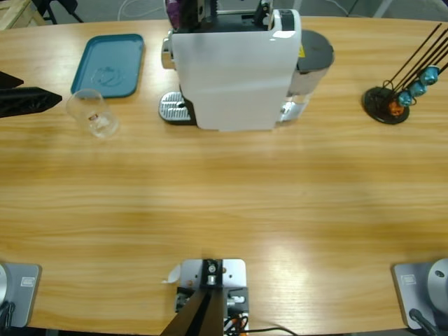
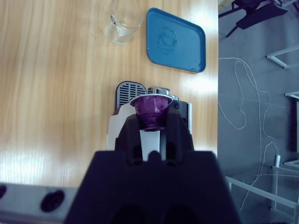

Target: Pour coffee

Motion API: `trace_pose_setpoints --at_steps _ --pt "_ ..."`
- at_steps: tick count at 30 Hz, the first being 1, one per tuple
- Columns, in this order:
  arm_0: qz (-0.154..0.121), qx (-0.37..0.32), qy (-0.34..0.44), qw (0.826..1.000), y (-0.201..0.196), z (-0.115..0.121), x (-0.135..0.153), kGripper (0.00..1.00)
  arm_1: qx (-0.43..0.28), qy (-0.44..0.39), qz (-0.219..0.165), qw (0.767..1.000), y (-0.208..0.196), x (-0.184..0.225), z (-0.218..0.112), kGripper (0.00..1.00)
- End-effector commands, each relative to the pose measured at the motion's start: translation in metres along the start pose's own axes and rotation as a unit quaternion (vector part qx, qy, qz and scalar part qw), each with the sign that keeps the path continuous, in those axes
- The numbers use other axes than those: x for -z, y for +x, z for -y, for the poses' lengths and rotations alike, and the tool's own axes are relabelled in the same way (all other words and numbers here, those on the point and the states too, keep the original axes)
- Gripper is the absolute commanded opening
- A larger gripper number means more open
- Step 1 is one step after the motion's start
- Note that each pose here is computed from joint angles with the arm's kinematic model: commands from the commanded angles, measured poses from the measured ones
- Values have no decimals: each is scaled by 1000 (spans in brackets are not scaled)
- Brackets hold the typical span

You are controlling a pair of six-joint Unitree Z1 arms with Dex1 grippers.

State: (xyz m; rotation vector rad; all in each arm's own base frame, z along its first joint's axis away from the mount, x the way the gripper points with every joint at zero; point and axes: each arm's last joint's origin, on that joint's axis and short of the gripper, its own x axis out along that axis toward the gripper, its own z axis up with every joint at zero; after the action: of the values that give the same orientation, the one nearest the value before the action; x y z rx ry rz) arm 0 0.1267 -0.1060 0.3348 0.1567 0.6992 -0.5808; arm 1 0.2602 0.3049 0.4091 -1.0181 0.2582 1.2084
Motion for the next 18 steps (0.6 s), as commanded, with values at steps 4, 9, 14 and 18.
trace_pose_setpoints --at_steps 4,9,14,18 --pt "-36 7 9 999 12 2 11 945 2 16 -37 999 32 26 16 0" --pt "-38 6 9 999 13 2 10 945 8 23 -41 999 29 34 23 0" --pt "-38 7 10 999 13 2 10 945 0 25 -41 999 38 36 22 0" --pt "-38 7 10 999 13 2 10 945 -6 26 -43 999 45 39 22 0"
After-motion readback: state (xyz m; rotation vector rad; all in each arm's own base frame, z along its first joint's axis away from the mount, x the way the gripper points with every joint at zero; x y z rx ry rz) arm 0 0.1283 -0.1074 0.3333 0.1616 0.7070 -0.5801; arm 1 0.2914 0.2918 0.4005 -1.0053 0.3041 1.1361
